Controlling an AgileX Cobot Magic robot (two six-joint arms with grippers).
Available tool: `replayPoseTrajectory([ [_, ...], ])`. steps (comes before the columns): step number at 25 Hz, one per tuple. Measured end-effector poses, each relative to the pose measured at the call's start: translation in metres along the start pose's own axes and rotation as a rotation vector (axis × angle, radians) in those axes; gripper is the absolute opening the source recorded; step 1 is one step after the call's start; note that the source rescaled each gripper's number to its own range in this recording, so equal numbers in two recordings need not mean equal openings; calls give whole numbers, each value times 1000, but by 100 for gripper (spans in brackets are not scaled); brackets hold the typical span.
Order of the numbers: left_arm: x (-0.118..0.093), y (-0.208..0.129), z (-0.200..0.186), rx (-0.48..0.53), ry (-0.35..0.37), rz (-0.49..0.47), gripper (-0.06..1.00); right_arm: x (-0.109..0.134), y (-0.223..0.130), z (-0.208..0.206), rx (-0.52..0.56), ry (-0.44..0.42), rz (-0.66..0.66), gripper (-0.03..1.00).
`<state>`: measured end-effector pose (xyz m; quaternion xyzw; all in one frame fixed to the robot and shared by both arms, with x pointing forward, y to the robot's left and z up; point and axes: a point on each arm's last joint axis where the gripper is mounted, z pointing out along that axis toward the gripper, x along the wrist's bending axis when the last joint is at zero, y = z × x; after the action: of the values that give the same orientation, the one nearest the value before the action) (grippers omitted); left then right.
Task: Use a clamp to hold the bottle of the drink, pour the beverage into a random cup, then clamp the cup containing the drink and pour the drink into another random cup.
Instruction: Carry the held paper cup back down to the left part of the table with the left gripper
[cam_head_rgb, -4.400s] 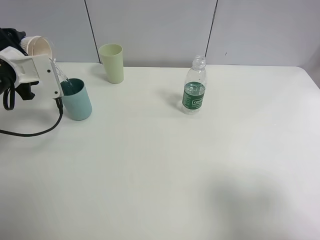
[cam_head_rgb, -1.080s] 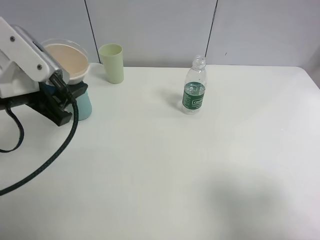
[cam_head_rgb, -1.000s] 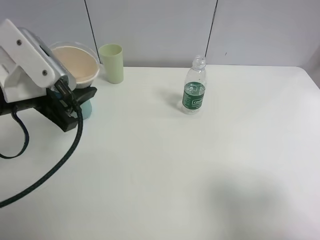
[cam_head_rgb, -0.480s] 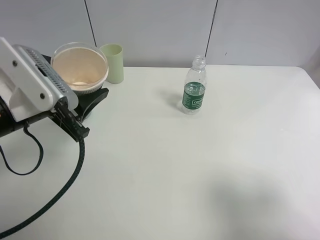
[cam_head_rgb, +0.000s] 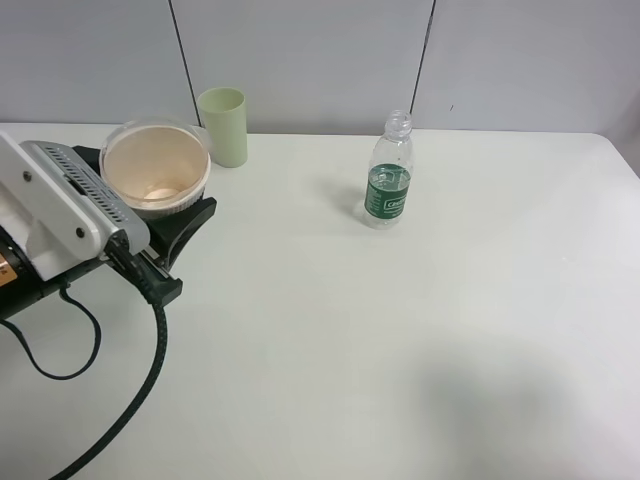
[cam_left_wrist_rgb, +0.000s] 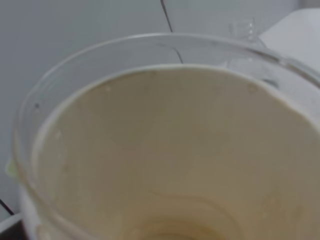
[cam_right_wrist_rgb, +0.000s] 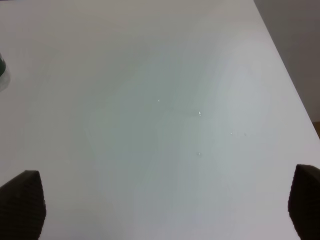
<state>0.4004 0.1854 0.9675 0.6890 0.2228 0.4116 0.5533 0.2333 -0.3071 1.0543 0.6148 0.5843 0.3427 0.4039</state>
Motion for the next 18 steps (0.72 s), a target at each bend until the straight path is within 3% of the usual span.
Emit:
replayPoseTrajectory([
  [9,-10,-18,12,-6,-45,-104,0,0,0,0,0,0,0,100],
  [18,-24,-53,20,156,-110,-112,0,0,0,0,0,0,0,100],
])
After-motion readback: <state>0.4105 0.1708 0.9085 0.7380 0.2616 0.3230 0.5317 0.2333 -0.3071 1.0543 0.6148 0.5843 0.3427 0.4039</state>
